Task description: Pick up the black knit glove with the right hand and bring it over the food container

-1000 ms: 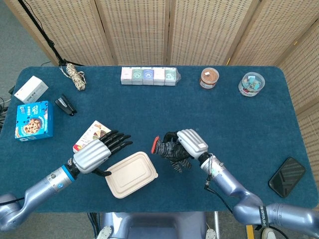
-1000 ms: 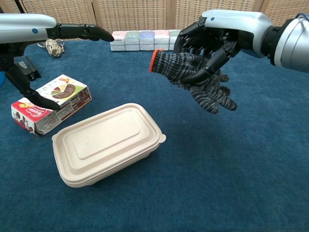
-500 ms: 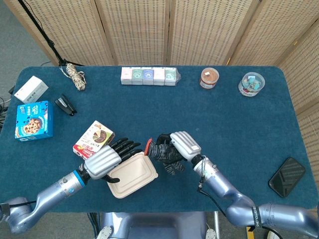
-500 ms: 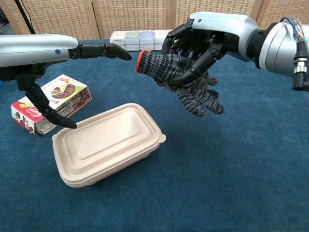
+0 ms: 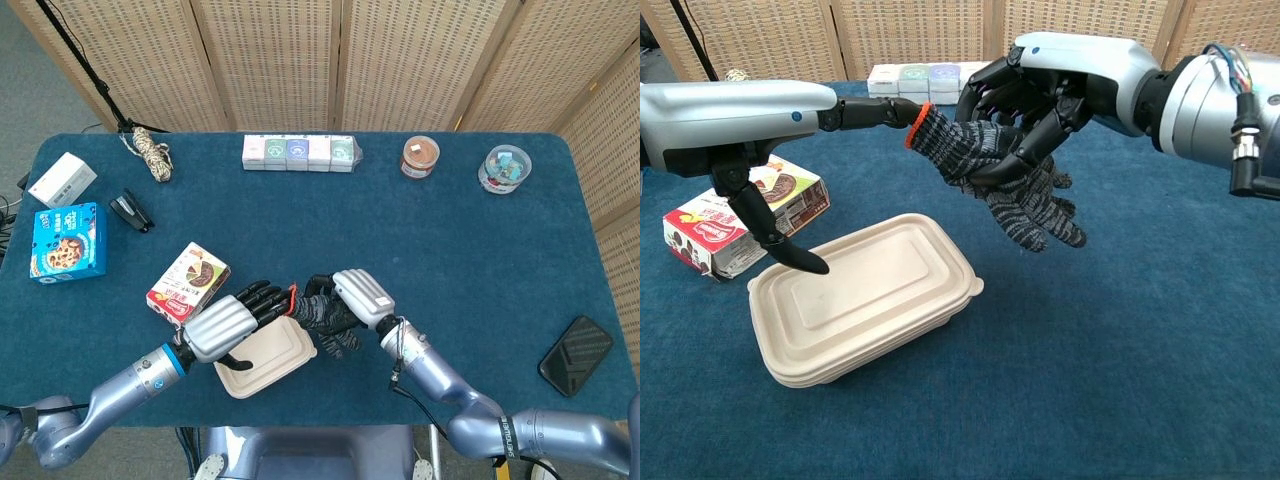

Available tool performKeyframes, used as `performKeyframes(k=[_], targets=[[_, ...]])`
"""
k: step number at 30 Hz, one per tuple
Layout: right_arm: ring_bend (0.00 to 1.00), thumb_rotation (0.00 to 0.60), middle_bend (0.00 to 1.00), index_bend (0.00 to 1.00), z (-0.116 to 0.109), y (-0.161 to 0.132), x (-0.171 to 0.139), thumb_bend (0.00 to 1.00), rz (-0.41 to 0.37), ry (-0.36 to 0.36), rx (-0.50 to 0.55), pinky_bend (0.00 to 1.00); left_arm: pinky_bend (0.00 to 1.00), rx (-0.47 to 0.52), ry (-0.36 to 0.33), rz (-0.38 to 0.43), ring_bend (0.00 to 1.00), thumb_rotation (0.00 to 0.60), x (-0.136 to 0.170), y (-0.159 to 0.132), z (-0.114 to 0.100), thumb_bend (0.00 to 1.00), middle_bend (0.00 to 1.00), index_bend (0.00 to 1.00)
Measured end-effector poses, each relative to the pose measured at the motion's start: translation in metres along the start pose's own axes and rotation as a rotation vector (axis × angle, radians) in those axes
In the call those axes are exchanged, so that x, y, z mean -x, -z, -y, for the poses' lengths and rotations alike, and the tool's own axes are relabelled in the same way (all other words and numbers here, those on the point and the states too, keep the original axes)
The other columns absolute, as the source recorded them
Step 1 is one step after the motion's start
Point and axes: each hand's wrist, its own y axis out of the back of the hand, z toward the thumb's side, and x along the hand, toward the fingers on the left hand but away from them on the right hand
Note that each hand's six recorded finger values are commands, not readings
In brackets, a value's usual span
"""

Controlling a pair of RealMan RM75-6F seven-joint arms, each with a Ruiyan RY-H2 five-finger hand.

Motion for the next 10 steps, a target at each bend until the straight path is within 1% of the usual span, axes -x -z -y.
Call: performKeyframes(k=[10], targets=[[0.51, 0.6, 0.56, 0.53, -0.0058, -0.0058, 0.0018, 0.58, -0.006, 0.011, 0.016, 0.57, 0.0, 0.002, 0.032, -0.01, 0.0, 0.6, -0.0069, -0.0029, 0.009, 0.0, 0.0, 0.0]])
